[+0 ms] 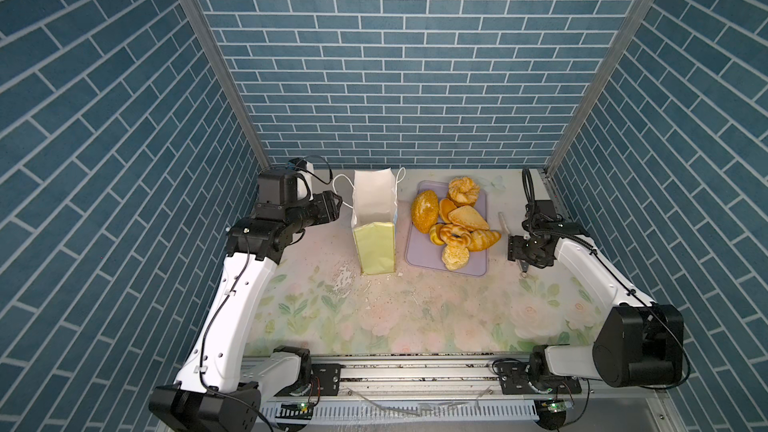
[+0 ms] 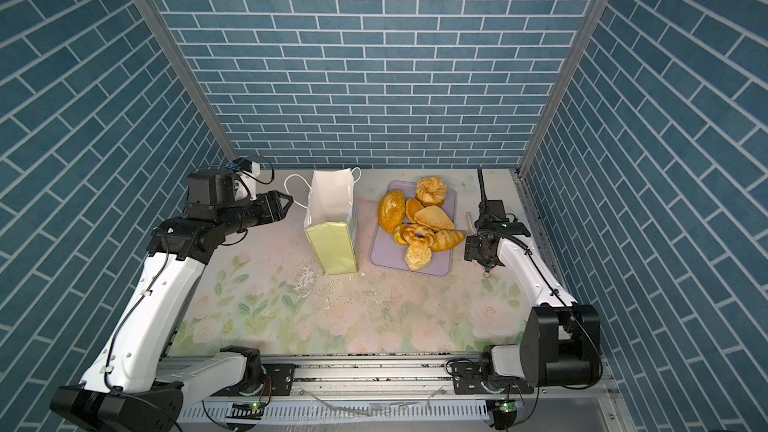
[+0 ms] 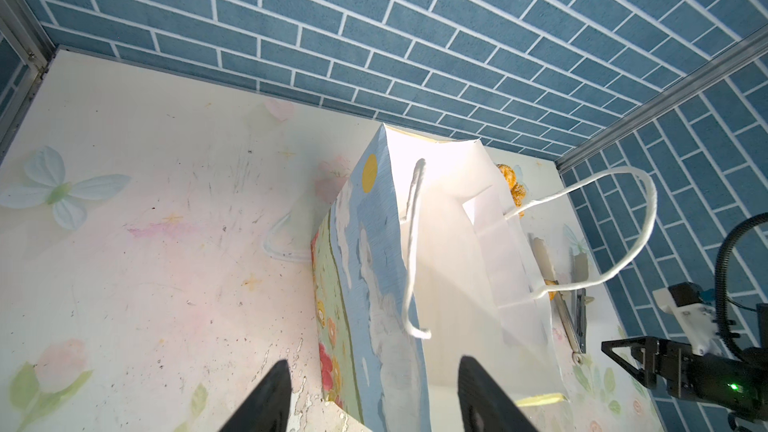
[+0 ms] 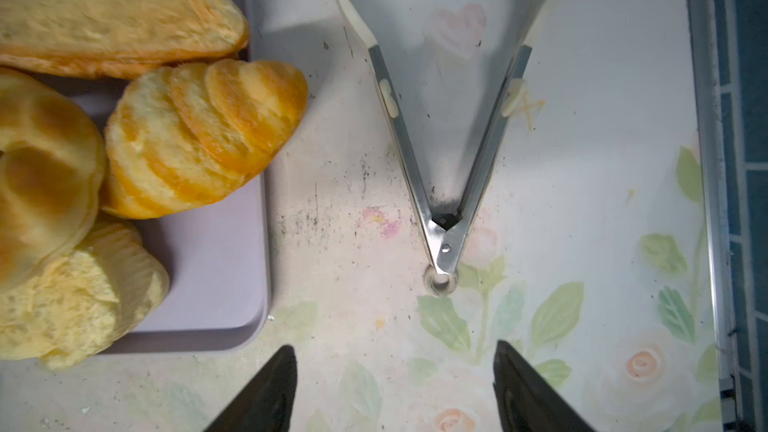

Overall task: Place the fake bread into the paper bag
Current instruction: 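Release the bag and move the right gripper to the metal tongs, then grasp the metal tongs at their hinge end with the right gripper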

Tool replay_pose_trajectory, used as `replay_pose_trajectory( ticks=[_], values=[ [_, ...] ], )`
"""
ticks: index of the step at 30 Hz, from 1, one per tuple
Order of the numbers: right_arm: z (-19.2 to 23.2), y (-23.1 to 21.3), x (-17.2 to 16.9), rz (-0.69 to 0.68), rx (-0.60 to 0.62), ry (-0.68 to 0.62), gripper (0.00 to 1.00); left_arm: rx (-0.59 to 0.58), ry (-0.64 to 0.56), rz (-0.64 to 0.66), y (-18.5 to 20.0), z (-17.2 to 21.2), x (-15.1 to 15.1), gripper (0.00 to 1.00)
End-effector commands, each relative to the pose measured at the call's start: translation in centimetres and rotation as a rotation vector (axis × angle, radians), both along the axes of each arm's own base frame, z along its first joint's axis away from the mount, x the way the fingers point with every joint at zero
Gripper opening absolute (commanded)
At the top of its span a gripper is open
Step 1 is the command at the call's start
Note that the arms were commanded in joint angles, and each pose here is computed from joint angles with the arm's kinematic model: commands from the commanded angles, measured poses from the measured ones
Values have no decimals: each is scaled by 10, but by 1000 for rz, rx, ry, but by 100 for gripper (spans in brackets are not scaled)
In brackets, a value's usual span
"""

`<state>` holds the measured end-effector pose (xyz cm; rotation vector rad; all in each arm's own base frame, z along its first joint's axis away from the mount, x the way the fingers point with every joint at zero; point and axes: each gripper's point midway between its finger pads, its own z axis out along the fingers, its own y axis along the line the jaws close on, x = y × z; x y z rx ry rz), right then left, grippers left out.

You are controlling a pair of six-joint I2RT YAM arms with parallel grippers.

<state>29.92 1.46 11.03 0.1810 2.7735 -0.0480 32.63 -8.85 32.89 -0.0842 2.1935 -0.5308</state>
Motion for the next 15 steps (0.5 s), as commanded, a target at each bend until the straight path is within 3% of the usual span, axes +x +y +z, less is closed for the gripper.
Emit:
replay_pose_trajectory(
  ticks=[1, 15],
  values=[
    [-14, -6, -1, -48, 5, 23, 75, -11, 4, -20, -4, -3, -3, 66],
    [-53, -27, 0, -115, 25, 103, 75, -4, 25, -4, 0, -9, -10, 66]
  ],
)
